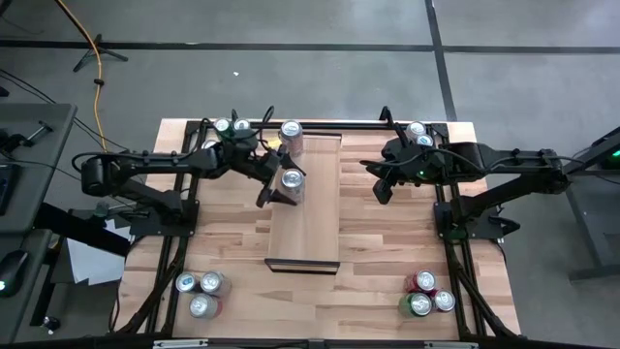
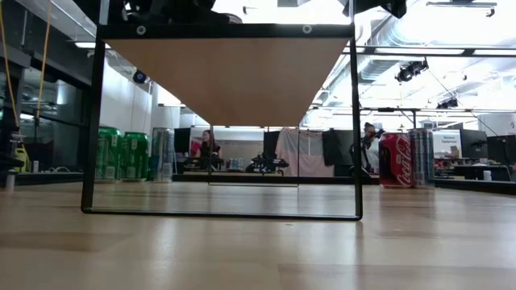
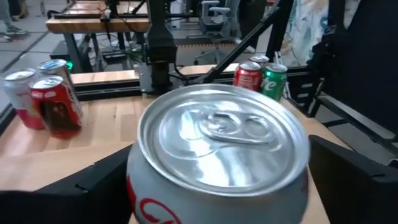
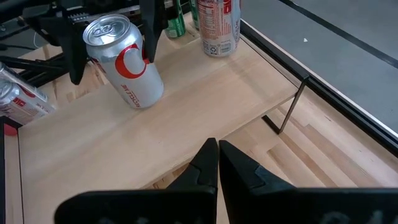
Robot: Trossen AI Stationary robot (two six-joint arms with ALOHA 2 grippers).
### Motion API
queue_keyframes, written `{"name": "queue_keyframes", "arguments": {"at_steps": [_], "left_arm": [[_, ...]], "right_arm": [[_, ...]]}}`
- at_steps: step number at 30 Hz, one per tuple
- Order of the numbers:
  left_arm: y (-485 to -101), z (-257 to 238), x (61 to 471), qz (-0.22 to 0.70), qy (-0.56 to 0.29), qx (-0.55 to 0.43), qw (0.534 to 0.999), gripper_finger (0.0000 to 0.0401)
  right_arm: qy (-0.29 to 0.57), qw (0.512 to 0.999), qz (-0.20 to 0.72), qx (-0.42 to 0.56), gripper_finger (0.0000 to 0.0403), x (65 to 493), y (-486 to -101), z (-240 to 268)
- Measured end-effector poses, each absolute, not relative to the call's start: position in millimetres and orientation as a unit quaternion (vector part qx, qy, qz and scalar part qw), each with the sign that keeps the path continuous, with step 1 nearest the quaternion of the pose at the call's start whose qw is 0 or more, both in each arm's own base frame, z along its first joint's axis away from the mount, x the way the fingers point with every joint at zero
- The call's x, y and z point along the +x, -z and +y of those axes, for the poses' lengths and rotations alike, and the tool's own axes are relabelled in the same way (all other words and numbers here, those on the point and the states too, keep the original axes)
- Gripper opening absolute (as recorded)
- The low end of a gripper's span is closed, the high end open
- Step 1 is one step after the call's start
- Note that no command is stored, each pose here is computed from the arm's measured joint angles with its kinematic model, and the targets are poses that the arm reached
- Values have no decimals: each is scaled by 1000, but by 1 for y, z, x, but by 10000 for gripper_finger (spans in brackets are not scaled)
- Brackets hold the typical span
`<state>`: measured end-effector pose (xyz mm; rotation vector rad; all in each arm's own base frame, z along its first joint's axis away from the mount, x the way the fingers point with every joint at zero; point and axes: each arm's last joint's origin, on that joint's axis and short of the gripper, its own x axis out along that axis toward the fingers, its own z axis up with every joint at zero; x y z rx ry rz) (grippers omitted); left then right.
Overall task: Place canned beverage on shelf
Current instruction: Put the silver soda can on the shelf
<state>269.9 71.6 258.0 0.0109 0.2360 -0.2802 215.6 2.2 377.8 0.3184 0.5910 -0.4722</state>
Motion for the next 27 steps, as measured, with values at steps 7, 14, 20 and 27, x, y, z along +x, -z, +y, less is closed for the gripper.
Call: {"name": "queue_keyframes", "arguments": {"at_steps": [7,14,20,27], "left_arm": [[-260,64,272,119,98,13,988,240],[-271,49,268,113,8,-4,994,232],[-291,28,267,81,-154,1,985,237],[-307,-1,282,50,-271,-27,961,241]], "right_arm": [[229,917,288,152,0,216,-378,2],[229,918,288,151,0,216,-378,2],[225,919,291,139,0,216,-378,2],[233,920,290,121,0,215,-378,1]]}}
